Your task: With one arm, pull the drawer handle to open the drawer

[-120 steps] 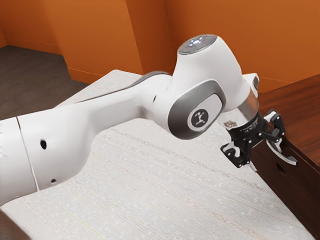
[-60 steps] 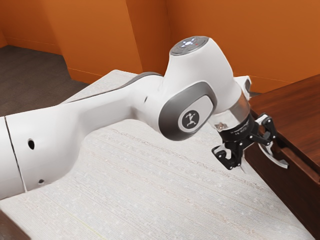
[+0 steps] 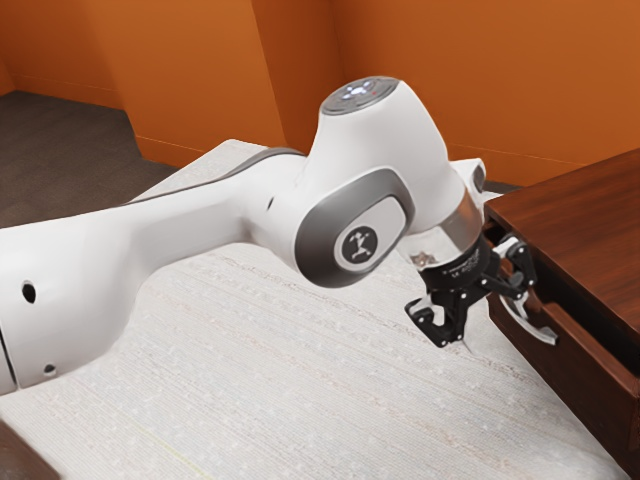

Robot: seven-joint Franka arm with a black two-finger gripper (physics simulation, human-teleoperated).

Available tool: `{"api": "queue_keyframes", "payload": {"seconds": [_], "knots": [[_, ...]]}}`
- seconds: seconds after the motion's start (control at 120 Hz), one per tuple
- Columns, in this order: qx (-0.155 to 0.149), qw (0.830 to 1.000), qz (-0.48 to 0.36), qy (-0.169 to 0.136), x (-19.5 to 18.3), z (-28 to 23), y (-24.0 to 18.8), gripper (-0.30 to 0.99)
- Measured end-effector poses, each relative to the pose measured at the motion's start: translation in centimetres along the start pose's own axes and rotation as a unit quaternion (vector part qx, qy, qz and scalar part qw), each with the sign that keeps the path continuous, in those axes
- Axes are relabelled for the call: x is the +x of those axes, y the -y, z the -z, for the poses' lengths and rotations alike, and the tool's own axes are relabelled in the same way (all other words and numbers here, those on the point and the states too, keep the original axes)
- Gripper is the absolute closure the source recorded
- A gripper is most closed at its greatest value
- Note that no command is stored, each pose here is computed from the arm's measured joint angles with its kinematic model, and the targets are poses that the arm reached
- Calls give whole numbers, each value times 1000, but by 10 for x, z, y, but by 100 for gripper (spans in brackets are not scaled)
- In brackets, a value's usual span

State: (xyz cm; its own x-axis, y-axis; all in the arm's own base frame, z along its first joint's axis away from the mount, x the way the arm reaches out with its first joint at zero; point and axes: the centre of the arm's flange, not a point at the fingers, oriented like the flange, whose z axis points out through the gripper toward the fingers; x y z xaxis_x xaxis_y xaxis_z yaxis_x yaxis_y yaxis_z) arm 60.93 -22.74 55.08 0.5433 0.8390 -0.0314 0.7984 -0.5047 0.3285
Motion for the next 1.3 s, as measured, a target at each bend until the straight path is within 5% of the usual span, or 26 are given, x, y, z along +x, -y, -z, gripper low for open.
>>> {"api": "queue_keyframes", "payload": {"seconds": [1.3], "knots": [[20, 1000, 2, -4, -1, 29, 70, 25]]}}
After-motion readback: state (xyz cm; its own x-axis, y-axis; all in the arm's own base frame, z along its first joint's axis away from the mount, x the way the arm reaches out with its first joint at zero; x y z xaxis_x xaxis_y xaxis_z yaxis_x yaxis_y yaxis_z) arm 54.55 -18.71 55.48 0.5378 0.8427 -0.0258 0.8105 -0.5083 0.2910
